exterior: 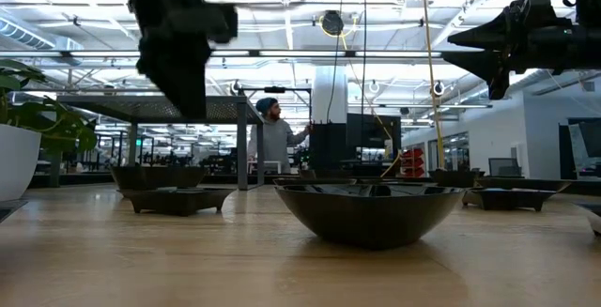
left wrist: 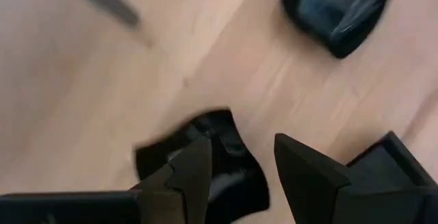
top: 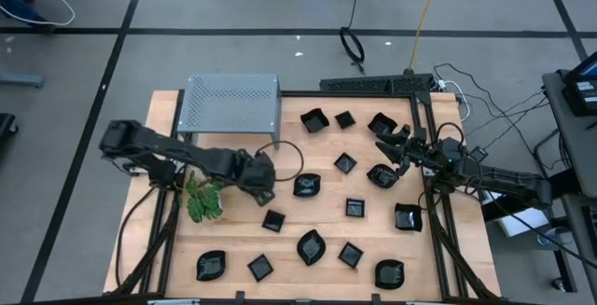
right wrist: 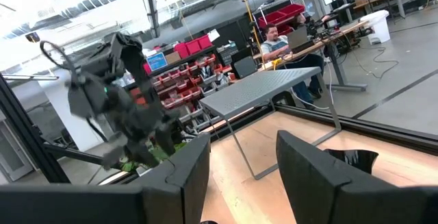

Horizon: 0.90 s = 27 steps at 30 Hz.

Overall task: Pick & Place Mini shaped plates
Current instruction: Put the distorted square plate on the shelf

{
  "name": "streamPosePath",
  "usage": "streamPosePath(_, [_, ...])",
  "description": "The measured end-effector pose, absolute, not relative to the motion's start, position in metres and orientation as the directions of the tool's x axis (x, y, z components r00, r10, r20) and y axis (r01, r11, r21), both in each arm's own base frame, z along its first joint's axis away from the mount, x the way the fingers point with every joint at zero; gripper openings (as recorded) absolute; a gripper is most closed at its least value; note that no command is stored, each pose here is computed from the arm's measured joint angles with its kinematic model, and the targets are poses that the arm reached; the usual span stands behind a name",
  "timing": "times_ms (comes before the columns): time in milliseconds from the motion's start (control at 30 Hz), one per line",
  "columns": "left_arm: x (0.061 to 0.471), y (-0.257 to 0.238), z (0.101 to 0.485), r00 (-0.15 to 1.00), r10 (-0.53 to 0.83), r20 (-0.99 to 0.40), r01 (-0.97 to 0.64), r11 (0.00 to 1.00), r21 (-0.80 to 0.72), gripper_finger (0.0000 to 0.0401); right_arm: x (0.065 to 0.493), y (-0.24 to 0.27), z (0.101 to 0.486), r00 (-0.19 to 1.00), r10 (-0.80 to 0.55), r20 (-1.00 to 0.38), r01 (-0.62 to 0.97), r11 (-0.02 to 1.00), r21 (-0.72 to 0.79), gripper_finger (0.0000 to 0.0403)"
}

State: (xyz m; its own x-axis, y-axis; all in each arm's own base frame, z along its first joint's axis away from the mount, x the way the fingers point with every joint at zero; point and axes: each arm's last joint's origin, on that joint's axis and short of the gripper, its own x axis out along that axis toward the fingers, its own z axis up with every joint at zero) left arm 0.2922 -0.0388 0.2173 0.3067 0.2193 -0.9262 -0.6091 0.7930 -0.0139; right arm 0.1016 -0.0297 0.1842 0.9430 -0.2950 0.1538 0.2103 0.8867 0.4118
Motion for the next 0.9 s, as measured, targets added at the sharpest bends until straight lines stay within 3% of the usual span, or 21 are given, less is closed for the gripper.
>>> streamPosePath(200, [0.308, -0.038, 0.188, 0.188, 0.195, -0.963, -0.755, 0.656, -0.014, 0.0164, 0.102, -0.03, 0.184, 0.943, -0.295, 0.153, 0.211, 0.887, 0.412, 0.0155])
streamPosePath(400, [0.312, -0.039, 0.168, 0.116, 0.193, -0.974, -0.803, 0.596, 0.023, 0.0166, 0.102, -0.03, 0.184, 0.943, -0.295, 0.153, 0.21, 0.887, 0.412, 0.0155])
streamPosePath(667, [0.318, -0.039, 0.15, 0.087, 0.205, -0.975, -0.778, 0.625, 0.062, 0.0181, 0.102, -0.03, 0.184, 0.943, -0.295, 0.154, 0.211, 0.887, 0.412, 0.0155])
streamPosePath(900, [0.319, -0.039, 0.147, 0.079, 0.208, -0.975, -0.732, 0.676, 0.085, 0.0139, 0.102, -0.03, 0.184, 0.943, -0.295, 0.154, 0.211, 0.887, 0.412, 0.0155])
